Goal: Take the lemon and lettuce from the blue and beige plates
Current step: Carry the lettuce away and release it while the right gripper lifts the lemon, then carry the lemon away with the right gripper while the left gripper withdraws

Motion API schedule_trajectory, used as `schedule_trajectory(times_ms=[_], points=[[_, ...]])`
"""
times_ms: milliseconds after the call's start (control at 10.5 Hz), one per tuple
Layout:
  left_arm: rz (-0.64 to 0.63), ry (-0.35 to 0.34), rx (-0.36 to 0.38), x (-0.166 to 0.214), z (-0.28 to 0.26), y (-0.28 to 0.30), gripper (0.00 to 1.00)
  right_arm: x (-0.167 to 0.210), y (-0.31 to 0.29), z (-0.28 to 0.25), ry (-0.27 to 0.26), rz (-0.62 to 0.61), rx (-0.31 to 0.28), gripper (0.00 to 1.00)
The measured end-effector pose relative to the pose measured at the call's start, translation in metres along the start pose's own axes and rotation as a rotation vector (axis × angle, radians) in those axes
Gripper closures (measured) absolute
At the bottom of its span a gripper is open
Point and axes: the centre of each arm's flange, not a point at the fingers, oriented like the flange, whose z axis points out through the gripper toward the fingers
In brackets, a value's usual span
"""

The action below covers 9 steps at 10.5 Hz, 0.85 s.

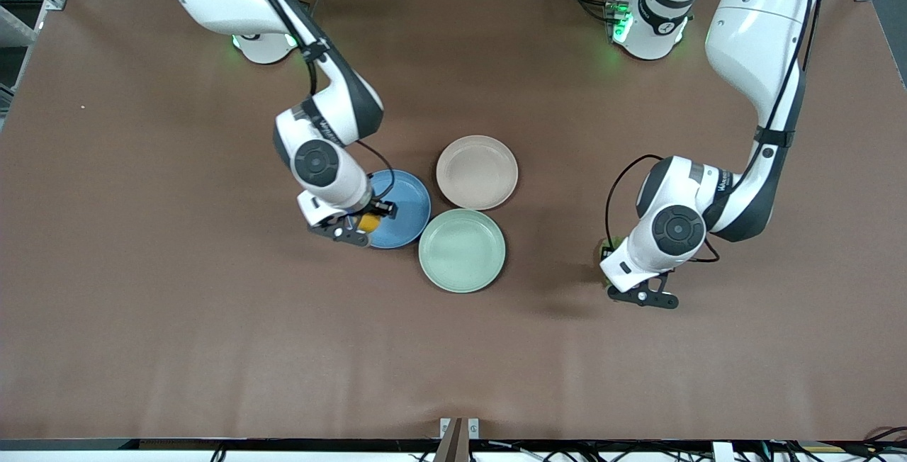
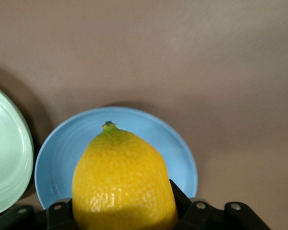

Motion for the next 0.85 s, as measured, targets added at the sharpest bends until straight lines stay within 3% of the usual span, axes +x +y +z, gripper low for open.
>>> schedule_trajectory(times_ms=[190,474,854], points=[[-0.068,0.002,-0.017,-0.003,-0.018,-0.04,0.03,0.025,0.037,-0.029,-0.025,-0.038,-0.014,0.4],[-0.118,-0.019,-0.033,-0.033,-0.038,-0.067,0.0,0.056,0.091,-0.081,-0.073,-0.121,-0.031,0.4],[-0.13,-0.043,-0.069,-0.094,-0.07,-0.05,0.0,0.08,0.148,-0.112,-0.068,-0.201,-0.07,0.4]])
